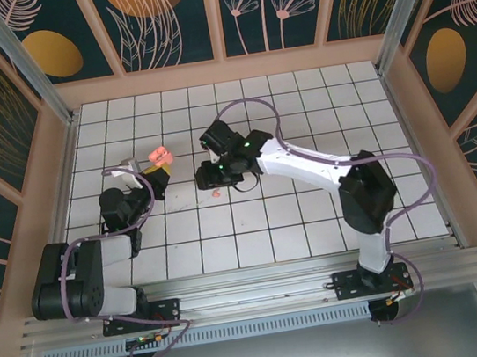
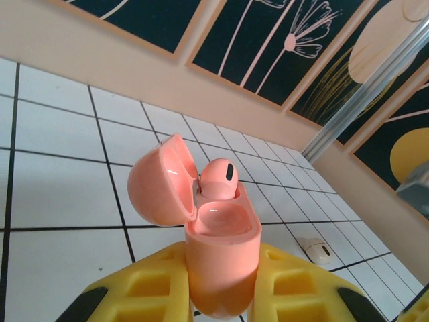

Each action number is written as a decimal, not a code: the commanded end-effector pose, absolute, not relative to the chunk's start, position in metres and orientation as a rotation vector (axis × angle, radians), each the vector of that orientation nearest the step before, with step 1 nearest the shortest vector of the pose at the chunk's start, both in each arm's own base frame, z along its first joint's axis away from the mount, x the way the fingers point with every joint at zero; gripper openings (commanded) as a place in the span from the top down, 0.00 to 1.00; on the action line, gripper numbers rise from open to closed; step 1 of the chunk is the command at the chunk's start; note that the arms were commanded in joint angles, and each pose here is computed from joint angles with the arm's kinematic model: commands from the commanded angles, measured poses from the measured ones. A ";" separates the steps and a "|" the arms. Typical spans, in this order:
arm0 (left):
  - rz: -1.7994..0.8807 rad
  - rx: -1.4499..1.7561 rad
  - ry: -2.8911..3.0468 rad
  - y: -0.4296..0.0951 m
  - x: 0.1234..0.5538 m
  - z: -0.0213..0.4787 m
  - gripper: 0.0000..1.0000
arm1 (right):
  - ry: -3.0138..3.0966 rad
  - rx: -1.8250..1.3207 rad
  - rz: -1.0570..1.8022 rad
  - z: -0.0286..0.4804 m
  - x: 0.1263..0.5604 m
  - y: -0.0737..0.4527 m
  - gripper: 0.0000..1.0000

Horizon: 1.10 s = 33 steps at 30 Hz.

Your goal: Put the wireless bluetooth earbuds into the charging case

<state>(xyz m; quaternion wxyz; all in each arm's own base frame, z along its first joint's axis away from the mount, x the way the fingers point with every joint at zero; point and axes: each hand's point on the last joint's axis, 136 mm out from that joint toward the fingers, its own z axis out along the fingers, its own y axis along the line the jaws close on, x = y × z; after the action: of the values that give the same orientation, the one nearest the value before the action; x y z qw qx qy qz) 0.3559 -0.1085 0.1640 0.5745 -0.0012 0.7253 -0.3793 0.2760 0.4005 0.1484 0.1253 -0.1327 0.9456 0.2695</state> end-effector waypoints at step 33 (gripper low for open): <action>-0.963 -0.039 1.709 -0.112 0.380 0.147 0.97 | 2.872 -0.535 0.656 0.040 0.344 0.428 0.54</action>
<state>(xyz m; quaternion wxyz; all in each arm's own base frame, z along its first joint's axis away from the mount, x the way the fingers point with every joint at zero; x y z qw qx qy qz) 0.3723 -0.1124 0.1286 0.5323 -0.0269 0.7456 -0.4001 0.3393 0.4190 0.0389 0.0684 -0.1596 0.9636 0.2035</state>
